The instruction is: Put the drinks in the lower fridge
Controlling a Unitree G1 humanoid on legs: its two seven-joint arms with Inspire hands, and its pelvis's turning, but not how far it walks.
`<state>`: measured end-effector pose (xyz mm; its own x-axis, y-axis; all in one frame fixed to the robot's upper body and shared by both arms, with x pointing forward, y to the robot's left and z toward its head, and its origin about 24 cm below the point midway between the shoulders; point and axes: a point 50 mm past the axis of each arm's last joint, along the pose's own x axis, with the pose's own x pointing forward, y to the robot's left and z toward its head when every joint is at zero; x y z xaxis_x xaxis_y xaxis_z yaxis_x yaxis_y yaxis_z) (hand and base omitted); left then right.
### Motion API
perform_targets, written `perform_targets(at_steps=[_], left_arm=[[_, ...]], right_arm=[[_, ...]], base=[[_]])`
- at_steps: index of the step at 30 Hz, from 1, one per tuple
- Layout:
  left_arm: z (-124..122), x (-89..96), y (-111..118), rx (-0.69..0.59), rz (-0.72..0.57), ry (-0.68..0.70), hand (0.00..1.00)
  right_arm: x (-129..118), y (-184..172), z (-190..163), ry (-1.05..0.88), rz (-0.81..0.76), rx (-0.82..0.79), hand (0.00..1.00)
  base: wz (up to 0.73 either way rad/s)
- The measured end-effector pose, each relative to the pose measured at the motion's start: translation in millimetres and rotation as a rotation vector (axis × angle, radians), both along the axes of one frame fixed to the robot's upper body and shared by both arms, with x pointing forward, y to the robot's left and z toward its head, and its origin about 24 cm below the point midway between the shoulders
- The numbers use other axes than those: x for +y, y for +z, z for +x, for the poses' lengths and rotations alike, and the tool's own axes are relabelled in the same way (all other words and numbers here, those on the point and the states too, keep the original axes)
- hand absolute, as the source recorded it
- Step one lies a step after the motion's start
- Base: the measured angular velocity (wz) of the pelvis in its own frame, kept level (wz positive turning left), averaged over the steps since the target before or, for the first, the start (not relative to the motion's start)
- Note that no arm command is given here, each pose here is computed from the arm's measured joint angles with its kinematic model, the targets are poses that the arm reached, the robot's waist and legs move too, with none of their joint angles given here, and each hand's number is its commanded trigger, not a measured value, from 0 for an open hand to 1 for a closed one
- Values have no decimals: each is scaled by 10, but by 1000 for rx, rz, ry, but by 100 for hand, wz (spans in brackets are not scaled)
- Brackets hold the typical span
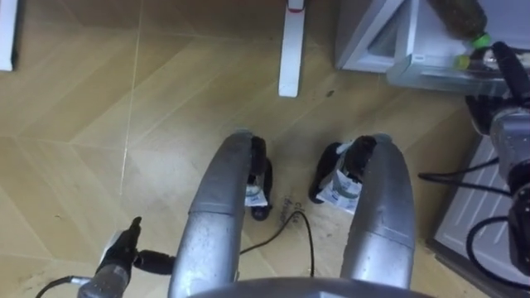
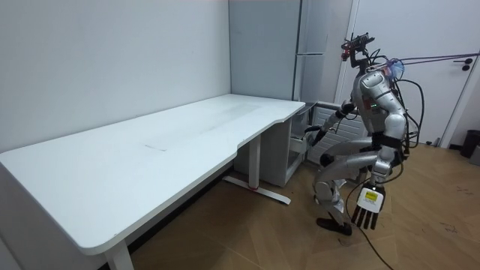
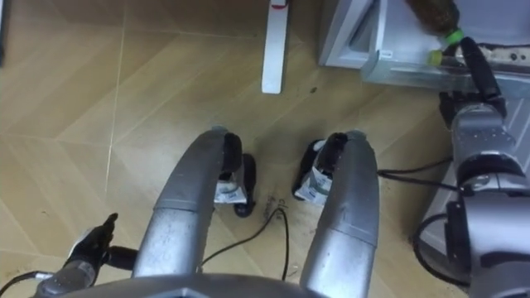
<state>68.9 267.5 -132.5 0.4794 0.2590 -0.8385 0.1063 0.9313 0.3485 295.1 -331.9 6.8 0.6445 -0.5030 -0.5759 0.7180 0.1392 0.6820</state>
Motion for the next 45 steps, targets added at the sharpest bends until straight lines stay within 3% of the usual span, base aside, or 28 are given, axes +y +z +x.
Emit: perform_targets(at_steps=[9, 19, 30, 39, 45], left_arm=[[-317, 167, 33, 61, 44, 10, 0], [-290, 137, 66, 15, 34, -6, 0], [-299, 130, 70, 11, 33, -12, 0], [-331, 63, 37, 44, -12, -56, 0], [-279, 42, 7, 84, -46, -58, 0]], right_arm=[[144, 240, 193, 104, -118, -61, 0], [364, 482, 332, 135, -116, -57, 0], [435, 542, 373, 142, -122, -50, 0], [390, 435, 345, 170, -159, -42, 0], [264, 11, 128, 400, -398, 103, 0]], base=[[6], [-10], [8], [4], [2]])
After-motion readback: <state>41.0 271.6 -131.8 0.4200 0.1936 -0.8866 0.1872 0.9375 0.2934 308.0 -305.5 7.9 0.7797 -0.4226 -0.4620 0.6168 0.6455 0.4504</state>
